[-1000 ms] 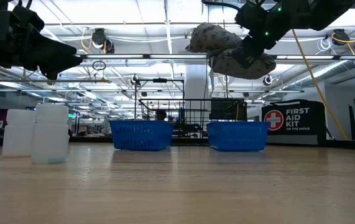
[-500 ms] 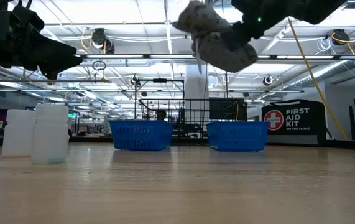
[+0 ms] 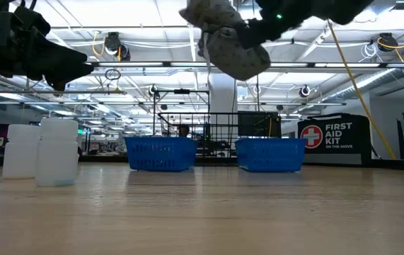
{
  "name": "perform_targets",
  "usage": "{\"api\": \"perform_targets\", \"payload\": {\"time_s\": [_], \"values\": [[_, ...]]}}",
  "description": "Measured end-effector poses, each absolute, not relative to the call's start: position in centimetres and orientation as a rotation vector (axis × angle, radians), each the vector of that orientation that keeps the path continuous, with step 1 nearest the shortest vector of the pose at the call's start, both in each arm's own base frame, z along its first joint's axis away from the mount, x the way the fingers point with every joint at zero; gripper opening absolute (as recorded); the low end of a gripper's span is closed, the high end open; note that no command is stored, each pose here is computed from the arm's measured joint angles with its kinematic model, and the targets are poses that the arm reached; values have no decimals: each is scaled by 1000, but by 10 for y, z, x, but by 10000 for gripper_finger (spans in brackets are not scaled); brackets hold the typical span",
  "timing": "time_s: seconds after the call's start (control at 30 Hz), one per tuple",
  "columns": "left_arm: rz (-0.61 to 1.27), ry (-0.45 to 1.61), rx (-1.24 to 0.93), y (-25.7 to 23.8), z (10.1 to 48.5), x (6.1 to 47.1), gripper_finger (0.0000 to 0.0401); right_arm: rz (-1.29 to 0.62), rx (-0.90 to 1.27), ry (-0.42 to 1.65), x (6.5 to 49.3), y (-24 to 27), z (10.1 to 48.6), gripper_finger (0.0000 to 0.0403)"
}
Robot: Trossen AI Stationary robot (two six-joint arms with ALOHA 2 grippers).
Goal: Pick & Place Medicine items
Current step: Put the gray patient gown into the black wire basket
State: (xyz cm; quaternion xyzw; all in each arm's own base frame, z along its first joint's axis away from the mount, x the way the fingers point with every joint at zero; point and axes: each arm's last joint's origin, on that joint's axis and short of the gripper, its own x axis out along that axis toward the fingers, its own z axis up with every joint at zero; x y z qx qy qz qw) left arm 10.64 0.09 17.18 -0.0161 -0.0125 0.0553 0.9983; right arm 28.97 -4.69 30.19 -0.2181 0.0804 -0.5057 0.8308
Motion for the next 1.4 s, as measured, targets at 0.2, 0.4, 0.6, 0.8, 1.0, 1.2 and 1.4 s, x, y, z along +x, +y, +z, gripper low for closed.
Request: {"api": "perform_targets", "payload": {"time_s": [0.2, 0.4, 0.6, 0.8, 1.0, 1.2, 1.4], "values": [[110, -24, -32, 1, 172, 106, 223, -1061, -583, 277, 326, -53, 307, 17], [110, -24, -32, 1, 172, 106, 223, -1057, -681, 443, 355, -67, 283, 17], [110, -24, -32, 1, 172, 106, 223, -1089, -716, 638, 357, -89, 251, 17], [110, -23, -32, 1, 172, 106, 223, -1037, -702, 754, 350, -101, 228, 17], [110, -24, -32, 1, 172, 106, 223, -990, -713, 798, 347, -103, 222, 17], [110, -24, -32, 1, 172, 106, 223, -982, -745, 820, 347, -104, 222, 17], [110, -24, -32, 1, 172, 106, 223, -994, -758, 829, 345, -110, 223, 17]]}}
